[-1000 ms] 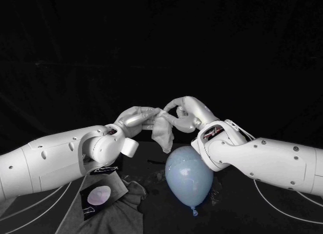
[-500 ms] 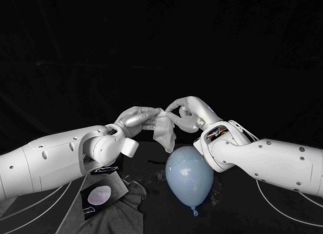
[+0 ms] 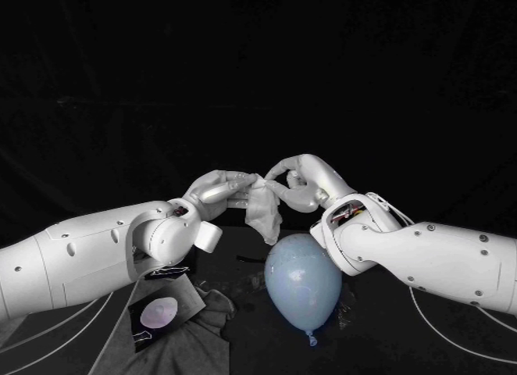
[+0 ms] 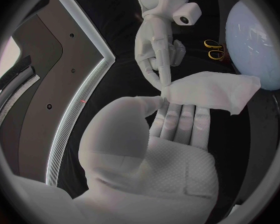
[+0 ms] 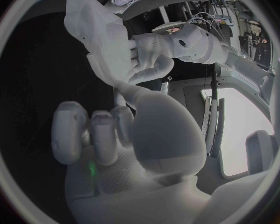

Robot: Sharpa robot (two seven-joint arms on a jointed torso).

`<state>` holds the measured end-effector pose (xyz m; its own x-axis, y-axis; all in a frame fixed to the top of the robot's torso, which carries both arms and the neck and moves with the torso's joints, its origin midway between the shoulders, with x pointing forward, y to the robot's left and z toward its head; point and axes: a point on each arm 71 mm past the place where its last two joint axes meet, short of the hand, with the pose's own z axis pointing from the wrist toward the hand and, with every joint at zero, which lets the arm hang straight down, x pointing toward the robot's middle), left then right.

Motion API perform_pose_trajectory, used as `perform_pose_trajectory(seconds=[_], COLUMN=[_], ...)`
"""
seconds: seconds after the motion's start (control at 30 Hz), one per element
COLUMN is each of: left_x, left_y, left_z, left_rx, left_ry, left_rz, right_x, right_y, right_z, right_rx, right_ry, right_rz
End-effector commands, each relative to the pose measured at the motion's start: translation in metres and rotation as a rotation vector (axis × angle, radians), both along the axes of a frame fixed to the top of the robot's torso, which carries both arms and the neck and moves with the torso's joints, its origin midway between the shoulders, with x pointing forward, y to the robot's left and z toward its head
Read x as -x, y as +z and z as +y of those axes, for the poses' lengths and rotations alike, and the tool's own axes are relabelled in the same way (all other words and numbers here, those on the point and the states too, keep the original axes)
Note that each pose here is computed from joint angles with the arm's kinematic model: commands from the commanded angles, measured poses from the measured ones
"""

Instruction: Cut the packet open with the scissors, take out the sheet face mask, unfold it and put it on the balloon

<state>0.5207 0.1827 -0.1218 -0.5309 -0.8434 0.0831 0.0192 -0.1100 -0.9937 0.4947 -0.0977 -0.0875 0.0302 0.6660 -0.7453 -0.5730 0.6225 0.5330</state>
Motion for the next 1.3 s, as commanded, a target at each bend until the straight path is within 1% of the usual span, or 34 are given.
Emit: perform_pose_trajectory(seconds=[0.03, 0.23, 0.8, 1.17, 1.3], left_x=[0.001, 0.0005, -0.001, -0.0017, -0.0015], left_y=[0.0045, 0.005, 0.0063, 0.0063, 0.0061], left_z=[-0.003, 0.0, 0.006, 0.008, 0.008], left_rx=[-0.009, -0.022, -0.053, -0.064, -0.059], left_ry=[0.003, 0.033, 0.108, 0.13, 0.121], left_rz=[-0.04, -0.057, -0.093, -0.1, -0.094], right_x=[0.002, 0.003, 0.006, 0.006, 0.006], right_y=[0.0, 0.002, 0.003, 0.003, 0.003], right_z=[0.001, -0.004, -0.015, -0.021, -0.023], right_rx=[0.008, -0.004, -0.007, -0.009, -0.008], right_ry=[0.008, -0.001, -0.008, -0.019, -0.019], right_rz=[-0.022, -0.046, -0.059, -0.062, -0.058])
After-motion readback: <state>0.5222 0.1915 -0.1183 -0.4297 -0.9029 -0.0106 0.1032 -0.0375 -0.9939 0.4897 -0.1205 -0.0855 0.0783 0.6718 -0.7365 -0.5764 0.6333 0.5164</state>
